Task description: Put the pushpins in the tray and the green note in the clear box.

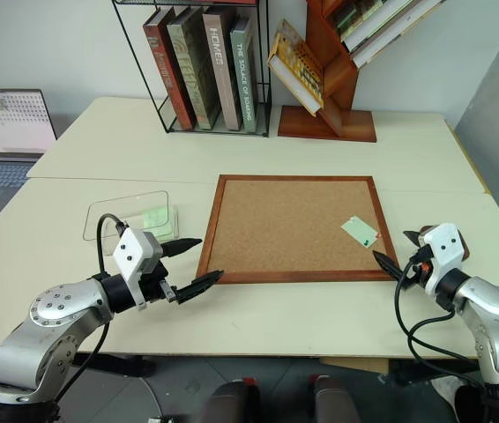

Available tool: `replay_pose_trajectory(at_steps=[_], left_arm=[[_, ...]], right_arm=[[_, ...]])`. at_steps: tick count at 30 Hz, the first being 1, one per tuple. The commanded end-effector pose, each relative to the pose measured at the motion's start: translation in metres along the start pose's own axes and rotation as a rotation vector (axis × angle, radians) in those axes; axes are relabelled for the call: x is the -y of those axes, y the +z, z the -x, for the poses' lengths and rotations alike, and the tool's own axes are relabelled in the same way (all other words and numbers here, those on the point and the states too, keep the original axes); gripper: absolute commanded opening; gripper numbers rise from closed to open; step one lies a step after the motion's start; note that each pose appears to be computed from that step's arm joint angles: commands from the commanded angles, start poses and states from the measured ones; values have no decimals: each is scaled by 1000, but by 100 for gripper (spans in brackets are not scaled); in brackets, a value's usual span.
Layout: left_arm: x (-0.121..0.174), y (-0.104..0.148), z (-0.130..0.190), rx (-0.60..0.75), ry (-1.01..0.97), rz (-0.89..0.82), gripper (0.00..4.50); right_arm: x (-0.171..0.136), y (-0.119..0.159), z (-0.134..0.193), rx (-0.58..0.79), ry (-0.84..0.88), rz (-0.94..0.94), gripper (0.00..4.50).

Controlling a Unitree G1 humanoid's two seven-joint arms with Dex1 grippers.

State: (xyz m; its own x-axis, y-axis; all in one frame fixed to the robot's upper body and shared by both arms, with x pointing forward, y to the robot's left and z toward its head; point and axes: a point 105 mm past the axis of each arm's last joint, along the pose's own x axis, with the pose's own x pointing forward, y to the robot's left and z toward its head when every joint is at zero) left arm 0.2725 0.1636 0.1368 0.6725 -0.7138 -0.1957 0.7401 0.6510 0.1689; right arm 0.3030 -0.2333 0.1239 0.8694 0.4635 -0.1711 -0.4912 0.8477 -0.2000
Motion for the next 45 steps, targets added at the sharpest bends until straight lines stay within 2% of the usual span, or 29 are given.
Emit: replay_pose_trajectory(at_steps=[1, 13, 21, 22, 23, 31, 45], left_arm=[[3, 12, 3, 35, -9, -32, 450], [-2, 20, -5, 46, 14, -1, 450], [8, 22, -18, 55, -33, -25, 450], [10, 20, -19, 54, -40, -26, 415], [11, 19, -21, 52, -45, -28, 408], [22, 17, -41, 47, -104, -53, 269], [34, 24, -109, 89, -144, -72, 10]], right_arm=[[2, 14, 3, 44, -3, 42, 449], [-4, 14, 1, 45, 17, 42, 449], [-10, 16, 0, 48, 33, 53, 449], [-10, 16, -1, 48, 35, 53, 450], [-11, 16, -1, 48, 36, 54, 450], [-16, 17, -3, 52, 47, 48, 450], [-30, 39, -23, 118, 117, 43, 450]])
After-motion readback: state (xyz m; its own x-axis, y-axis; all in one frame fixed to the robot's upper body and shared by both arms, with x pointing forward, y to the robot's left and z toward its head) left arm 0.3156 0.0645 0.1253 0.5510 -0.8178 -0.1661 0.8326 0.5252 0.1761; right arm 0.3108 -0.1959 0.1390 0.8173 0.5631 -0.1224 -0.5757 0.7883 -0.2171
